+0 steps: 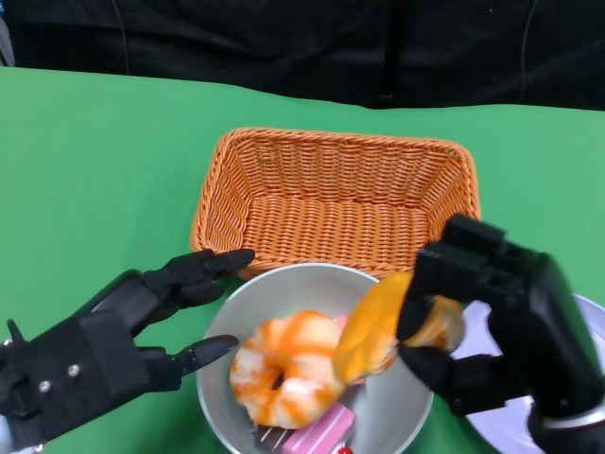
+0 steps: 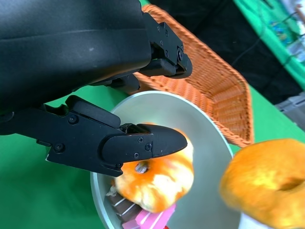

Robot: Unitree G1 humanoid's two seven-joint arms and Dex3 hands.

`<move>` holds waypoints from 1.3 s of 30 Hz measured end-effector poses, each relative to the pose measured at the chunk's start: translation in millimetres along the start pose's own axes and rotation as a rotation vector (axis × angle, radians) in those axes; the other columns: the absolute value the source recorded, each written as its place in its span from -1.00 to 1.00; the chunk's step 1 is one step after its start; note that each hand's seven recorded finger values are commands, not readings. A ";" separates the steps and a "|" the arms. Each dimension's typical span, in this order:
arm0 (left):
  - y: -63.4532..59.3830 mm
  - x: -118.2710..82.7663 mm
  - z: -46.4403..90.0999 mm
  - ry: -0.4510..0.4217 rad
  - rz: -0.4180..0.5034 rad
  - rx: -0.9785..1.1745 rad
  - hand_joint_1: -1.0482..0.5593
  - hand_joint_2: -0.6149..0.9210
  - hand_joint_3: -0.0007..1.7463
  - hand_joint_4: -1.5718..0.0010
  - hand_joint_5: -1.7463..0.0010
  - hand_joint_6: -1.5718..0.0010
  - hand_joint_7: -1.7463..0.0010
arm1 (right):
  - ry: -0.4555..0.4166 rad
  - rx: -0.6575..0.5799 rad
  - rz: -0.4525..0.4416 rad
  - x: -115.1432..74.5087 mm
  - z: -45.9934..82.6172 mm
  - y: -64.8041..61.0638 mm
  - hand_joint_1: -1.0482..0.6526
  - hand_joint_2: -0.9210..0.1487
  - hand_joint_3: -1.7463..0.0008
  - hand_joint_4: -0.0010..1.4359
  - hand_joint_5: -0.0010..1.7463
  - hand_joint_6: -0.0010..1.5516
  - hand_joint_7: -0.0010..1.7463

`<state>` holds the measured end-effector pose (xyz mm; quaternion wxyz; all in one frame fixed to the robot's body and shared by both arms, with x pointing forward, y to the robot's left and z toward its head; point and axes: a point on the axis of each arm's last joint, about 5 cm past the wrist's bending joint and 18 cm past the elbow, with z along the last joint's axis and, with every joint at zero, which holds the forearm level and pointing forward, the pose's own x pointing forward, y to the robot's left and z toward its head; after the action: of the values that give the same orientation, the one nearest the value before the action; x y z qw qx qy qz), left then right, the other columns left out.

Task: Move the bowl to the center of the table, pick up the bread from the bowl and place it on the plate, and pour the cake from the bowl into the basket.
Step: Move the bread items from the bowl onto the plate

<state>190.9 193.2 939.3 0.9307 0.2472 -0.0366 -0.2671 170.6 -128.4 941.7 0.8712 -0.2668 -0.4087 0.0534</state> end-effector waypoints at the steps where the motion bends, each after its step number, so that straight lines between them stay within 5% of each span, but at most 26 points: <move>1: 0.4 -0.2 0.1 -0.011 0.000 0.005 -0.34 1.00 -0.55 0.70 0.55 0.55 0.91 | 0.009 -0.009 -0.007 -1.3 0.9 -3.8 0.03 0.47 -1.00 0.52 1.00 0.12 0.97; 7: 2.5 -1.6 -1.9 -0.042 -0.016 0.022 -0.30 1.00 -0.61 0.70 0.51 0.52 0.91 | 0.042 -0.049 -0.027 -6.8 4.2 -18.5 0.13 0.51 -1.00 0.53 1.00 0.13 0.99; 19: 6.6 -8.1 -7.6 -0.197 -0.036 0.195 -0.18 1.00 -0.76 0.63 0.39 0.43 0.89 | 0.218 -0.280 -0.025 -39.5 -8.4 -53.6 0.26 0.70 -1.00 0.52 1.00 0.15 0.92; 31: 12.8 -13.5 -12.1 -0.227 0.025 0.262 -0.18 1.00 -0.75 0.76 0.23 0.44 0.93 | 0.415 -0.396 0.106 -59.0 -23.6 -62.7 0.24 0.60 -0.91 0.42 1.00 0.08 0.91; 34: 13.2 -14.0 -12.2 -0.223 0.029 0.276 -0.18 1.00 -0.75 0.76 0.23 0.44 0.93 | 0.503 -0.373 0.183 -62.3 -30.3 -64.4 0.27 0.36 -0.68 0.24 0.90 0.07 0.51; 37: 13.3 -14.6 -12.7 -0.219 0.032 0.276 -0.18 1.00 -0.76 0.76 0.24 0.43 0.93 | 0.555 -0.353 0.262 -59.3 -34.2 -67.0 0.14 -0.10 -0.10 0.02 0.09 0.03 -0.55; 39: 13.2 -14.7 -12.8 -0.219 0.033 0.274 -0.17 1.00 -0.76 0.76 0.24 0.43 0.93 | 0.596 -0.349 0.340 -55.5 -35.9 -69.3 0.00 -0.62 0.53 -0.34 -0.42 -0.28 -0.89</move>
<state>187.2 216.1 935.4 0.8829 0.3406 -0.1780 -0.2697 151.9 -219.9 920.2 0.8719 -0.4791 -0.0902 0.0468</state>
